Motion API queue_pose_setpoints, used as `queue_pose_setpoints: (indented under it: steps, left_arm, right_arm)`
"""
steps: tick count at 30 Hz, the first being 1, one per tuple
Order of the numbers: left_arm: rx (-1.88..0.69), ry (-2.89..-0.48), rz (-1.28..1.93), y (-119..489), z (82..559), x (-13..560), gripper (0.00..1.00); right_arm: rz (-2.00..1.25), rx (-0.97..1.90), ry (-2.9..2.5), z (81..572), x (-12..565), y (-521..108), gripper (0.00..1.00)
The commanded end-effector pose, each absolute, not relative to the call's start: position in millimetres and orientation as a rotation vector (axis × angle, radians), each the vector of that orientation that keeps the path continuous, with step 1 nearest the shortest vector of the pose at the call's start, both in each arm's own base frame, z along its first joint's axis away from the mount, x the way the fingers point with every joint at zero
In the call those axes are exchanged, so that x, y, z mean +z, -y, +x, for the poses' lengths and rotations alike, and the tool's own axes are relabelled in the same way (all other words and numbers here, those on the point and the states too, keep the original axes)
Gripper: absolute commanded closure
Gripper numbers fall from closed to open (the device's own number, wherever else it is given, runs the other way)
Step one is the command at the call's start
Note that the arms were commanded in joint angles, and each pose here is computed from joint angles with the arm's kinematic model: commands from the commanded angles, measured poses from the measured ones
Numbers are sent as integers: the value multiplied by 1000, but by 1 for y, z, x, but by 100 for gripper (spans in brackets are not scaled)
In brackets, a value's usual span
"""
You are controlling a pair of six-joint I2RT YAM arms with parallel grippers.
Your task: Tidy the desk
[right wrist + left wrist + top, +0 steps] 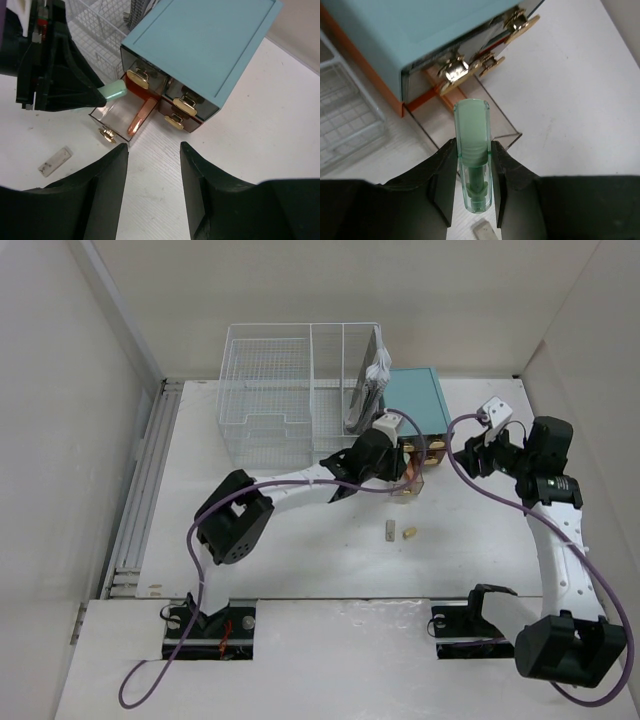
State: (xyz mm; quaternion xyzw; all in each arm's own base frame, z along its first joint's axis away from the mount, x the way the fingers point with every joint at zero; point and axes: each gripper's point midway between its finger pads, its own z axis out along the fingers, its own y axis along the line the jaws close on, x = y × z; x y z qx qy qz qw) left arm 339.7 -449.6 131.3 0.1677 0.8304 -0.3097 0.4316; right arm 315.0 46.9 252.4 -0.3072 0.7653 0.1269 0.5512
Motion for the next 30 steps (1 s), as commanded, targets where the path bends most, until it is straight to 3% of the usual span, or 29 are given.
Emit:
queue_pose_setpoints:
  steps: [1, 7, 9, 10, 11, 18, 22, 23, 24, 27, 30]
  left_arm:
    - [-899, -1940, 425, 475, 355, 179, 90]
    - [-893, -1991, 446, 484, 364, 160, 82]
    - [-890, -1987, 436, 483, 370, 161, 73]
    - [-889, -1987, 436, 483, 370, 161, 61]
    - [-884, -1997, 438, 482, 369, 159, 58]
    - [-877, -1980, 437, 474, 366, 171, 54]
    - [-878, -1938, 412, 460, 359, 193, 82]
    - [-879, -1934, 431, 461, 352, 195, 95]
    - [-879, -1935, 432, 459, 350, 195, 99]
    - [-908, -1953, 480, 457, 325, 188, 100]
    - [-929, -1980, 495, 451, 304, 170, 100]
  right_arm:
    - [-751, 315, -1782, 314, 255, -49, 49]
    - [-746, 324, -1788, 312, 254, -48, 49]
    - [-746, 324, -1788, 312, 254, -48, 49]
    - [-746, 324, -1788, 312, 254, -48, 49]
    - [-747, 311, -1786, 313, 254, -45, 49]
    - [-744, 322, -1802, 313, 250, -44, 49]
    - [-731, 307, -1810, 314, 250, -40, 53]
    - [-721, 318, -1822, 315, 247, -40, 59]
    - [-709, 292, -1833, 319, 245, -36, 72]
    - [-666, 323, -1880, 325, 234, -34, 85]
    - [-605, 410, -1957, 331, 214, -36, 85]
